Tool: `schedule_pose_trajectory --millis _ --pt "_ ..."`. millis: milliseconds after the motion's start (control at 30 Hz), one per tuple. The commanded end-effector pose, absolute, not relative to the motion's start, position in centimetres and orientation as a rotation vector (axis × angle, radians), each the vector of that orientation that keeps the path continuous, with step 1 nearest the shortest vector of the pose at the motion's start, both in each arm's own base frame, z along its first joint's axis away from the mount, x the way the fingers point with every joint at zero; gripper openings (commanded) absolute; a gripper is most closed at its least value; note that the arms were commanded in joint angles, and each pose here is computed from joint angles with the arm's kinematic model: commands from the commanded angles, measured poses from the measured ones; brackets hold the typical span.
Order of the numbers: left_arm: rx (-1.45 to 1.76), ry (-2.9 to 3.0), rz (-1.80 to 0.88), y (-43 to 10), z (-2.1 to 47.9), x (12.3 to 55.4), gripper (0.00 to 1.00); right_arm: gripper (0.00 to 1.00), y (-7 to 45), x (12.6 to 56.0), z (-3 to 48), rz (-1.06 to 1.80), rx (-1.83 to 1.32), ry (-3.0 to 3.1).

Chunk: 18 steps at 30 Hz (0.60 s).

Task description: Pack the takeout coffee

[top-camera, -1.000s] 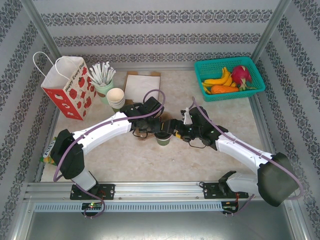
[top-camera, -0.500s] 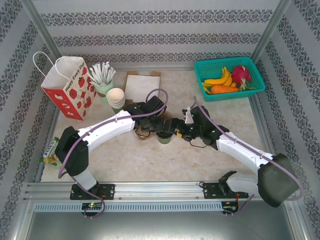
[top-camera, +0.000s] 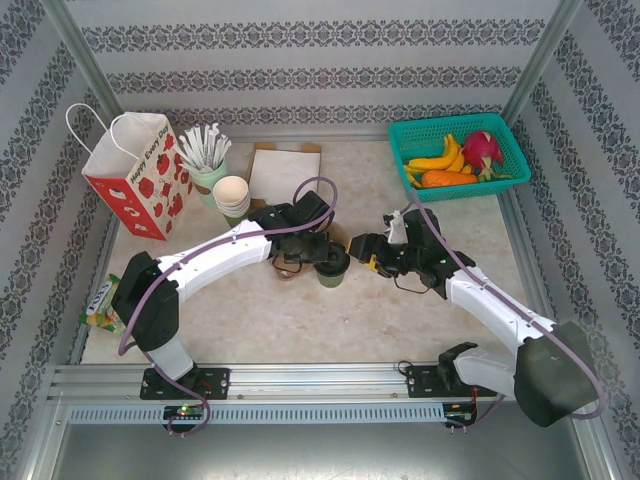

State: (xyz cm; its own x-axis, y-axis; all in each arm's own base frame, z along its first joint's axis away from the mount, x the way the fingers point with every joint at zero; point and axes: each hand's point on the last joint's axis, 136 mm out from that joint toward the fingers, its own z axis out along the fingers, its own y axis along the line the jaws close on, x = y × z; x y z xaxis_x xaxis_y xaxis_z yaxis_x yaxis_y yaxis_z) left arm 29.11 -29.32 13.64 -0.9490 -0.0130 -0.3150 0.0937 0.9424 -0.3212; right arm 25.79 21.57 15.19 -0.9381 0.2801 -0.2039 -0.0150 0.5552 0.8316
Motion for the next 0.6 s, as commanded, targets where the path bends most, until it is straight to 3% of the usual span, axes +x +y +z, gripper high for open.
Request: schedule_pose_trajectory --millis 0,167,567 --pt "0.105 2.883 -0.387 -28.9 10.9 27.7 0.00 0.55 21.5 25.6 14.7 1.350 0.201 2.497" --pt "0.120 2.890 -0.383 -29.0 10.8 27.7 0.00 0.39 21.4 25.6 13.8 1.337 0.218 2.523" --pt "0.132 2.894 -0.381 -29.2 10.8 27.8 0.00 0.28 21.0 26.2 12.7 1.287 0.255 2.547"
